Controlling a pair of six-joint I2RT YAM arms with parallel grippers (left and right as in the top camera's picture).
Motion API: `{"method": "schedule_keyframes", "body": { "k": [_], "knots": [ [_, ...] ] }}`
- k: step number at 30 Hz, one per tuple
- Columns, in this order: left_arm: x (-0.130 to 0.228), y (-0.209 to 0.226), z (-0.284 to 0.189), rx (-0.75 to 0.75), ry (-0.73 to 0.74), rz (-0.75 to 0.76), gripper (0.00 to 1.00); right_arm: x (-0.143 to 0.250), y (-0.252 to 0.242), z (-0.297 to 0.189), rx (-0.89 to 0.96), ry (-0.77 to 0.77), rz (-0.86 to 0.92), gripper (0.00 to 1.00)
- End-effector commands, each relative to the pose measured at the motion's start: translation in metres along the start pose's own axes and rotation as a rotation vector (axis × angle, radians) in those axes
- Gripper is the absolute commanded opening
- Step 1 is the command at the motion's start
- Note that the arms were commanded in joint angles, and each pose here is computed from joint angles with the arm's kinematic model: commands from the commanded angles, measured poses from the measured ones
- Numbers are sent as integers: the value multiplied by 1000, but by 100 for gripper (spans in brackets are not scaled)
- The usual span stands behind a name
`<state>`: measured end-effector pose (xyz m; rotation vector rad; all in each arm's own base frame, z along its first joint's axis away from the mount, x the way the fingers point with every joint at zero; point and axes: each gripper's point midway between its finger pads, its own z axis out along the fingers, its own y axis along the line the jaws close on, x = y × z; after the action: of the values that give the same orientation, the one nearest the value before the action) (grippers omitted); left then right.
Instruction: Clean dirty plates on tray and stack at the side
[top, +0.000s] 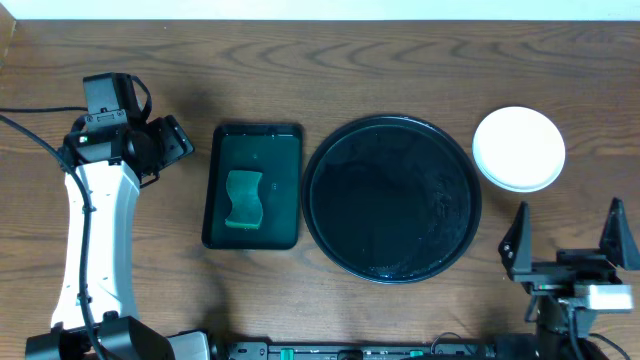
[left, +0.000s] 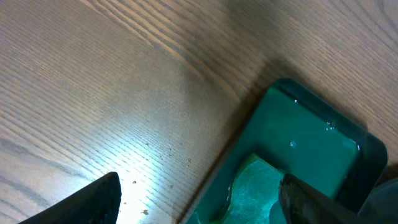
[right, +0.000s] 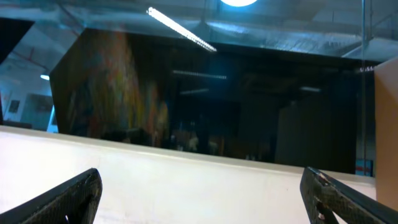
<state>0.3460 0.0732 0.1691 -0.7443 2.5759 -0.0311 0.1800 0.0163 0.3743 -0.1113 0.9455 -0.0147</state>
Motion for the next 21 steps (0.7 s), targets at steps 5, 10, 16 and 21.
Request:
{"method": "schedule_keyframes", "body": {
  "k": [5, 10, 16, 21],
  "knots": [
    [-5, 1, -4, -8, -18, -1, 81, 70, 6, -11, -4, 133, 45, 99],
    [-5, 1, -4, -8, -18, -1, 81, 113, 9, -23, -1, 225, 60, 99],
    [-5, 1, -4, -8, -18, -1, 81, 169, 13, -43, -4, 472, 69, 99],
    [-5, 1, -4, -8, -18, -1, 81, 215, 17, -73, -11, 695, 77, 99]
  ]
}}
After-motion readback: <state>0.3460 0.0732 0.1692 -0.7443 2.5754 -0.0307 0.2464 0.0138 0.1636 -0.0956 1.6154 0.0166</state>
